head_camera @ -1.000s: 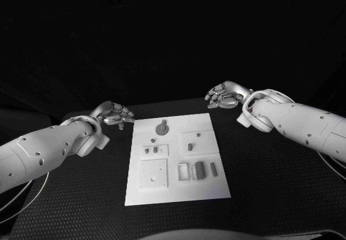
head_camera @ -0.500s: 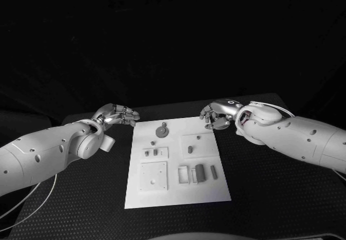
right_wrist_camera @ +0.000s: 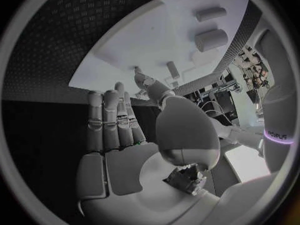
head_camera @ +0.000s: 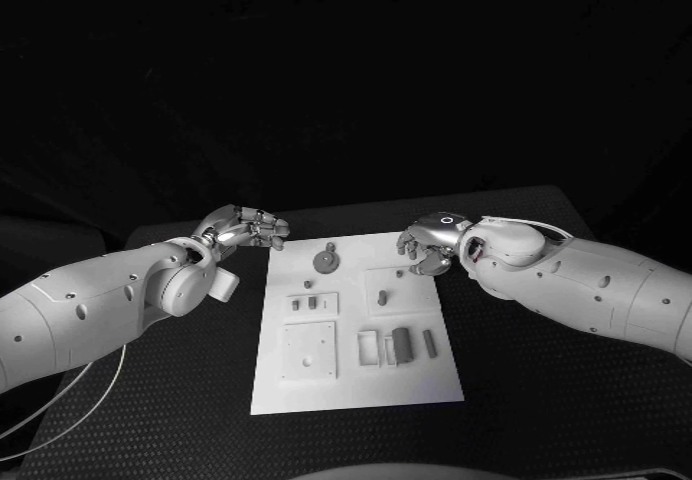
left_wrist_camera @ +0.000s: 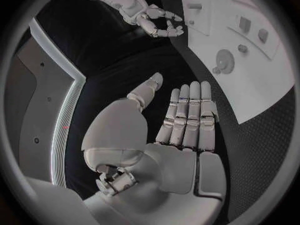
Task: Assemble the parts on the task board
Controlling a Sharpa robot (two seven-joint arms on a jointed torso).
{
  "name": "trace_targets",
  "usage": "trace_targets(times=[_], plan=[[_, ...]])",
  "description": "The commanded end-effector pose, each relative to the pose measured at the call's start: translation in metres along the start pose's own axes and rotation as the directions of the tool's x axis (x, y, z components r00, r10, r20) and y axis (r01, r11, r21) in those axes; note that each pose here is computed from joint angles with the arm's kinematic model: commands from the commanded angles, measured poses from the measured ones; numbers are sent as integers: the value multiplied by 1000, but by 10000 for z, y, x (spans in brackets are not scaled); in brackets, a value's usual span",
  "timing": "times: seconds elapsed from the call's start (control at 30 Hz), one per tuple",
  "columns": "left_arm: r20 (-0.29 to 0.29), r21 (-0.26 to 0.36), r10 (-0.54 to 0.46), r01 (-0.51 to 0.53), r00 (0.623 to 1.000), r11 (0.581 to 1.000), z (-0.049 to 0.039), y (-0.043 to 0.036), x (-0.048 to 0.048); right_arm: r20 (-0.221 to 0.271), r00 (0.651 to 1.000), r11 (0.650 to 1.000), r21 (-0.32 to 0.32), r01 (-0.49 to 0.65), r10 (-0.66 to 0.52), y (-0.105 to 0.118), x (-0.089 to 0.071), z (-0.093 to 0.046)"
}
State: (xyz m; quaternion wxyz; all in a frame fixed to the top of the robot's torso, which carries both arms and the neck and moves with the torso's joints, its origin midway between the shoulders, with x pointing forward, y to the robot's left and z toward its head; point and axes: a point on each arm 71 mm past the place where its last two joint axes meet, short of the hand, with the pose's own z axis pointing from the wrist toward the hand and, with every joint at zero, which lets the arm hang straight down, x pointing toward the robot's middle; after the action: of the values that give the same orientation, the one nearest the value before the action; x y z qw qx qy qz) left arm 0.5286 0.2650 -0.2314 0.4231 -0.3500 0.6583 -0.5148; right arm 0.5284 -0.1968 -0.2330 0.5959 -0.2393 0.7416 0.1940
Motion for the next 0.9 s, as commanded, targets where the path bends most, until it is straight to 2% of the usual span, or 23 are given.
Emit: trace_targets(times=[0.03,0.4,0.9], plan=[[-15,21,-26,26,1000,999,9,-30,31,-37,999,999,5,40,-40,28,51,21],[-18,16,-27,27,999,1000,16,-27,41,-53,998,999,-16,38,-39,132,120,74],[-19,19,-32,33,999,999,36,-34,64,-56,997,999,1,49,-49,145,254,145]])
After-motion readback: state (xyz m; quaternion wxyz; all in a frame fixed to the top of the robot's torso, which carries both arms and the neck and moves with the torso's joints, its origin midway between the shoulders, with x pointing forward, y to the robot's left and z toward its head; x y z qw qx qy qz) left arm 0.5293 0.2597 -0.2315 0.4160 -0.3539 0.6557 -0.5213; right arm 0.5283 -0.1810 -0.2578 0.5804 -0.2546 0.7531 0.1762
